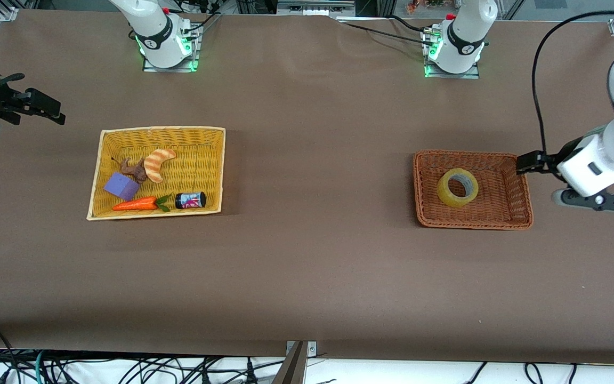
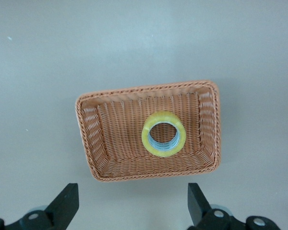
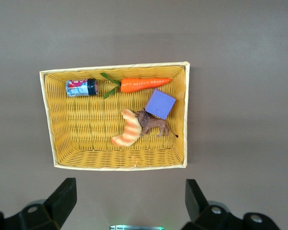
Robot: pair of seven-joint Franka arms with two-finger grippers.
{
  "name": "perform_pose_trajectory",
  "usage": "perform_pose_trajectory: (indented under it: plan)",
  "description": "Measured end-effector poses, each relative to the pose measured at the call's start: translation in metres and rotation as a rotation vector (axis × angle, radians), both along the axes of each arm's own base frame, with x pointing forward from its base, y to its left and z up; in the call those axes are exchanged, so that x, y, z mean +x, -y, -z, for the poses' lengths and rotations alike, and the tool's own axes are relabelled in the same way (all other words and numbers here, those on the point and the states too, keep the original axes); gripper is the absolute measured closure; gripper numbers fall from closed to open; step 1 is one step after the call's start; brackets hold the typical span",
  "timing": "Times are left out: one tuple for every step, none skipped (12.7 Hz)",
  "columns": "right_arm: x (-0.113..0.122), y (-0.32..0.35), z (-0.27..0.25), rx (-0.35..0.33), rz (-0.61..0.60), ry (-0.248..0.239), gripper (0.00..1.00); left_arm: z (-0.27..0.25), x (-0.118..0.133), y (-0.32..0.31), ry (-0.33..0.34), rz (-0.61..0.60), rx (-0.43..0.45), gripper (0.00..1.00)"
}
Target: Transfer tape with both arms
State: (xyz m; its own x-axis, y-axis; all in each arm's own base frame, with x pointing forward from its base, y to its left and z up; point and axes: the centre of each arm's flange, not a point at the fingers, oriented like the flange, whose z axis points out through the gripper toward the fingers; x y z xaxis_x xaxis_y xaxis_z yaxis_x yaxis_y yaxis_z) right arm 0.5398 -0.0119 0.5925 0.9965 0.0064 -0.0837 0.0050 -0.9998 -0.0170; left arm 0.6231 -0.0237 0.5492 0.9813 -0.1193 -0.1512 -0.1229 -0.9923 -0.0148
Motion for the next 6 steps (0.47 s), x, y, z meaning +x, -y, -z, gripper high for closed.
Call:
perform_pose_trajectory:
  plan:
    - [0.000,0.000,0.000,0.000,0.000,0.000,0.00,-0.013,-0.005,0.000,0.018,0.000,0.000,0.00]
    - [0.000,0.000,0.000,0.000,0.000,0.000,0.00,-0.027,-0.010,-0.001,0.036,-0.001,0.001,0.00]
    - [0.000,0.000,0.000,0.000,0.000,0.000,0.00,-0.041,-0.017,-0.002,0.055,-0.003,0.001,0.00]
    - [0.000,0.000,0.000,0.000,0.000,0.001,0.00,-0.057,-0.026,-0.002,0.072,-0.003,0.002,0.00]
    - [0.000,0.000,0.000,0.000,0.000,0.001,0.00,-0.072,-0.037,-0.001,0.074,-0.001,0.003,0.00]
    - [0.000,0.000,0.000,0.000,0.000,0.001,0.00,-0.082,-0.049,0.000,0.053,0.000,0.005,0.00]
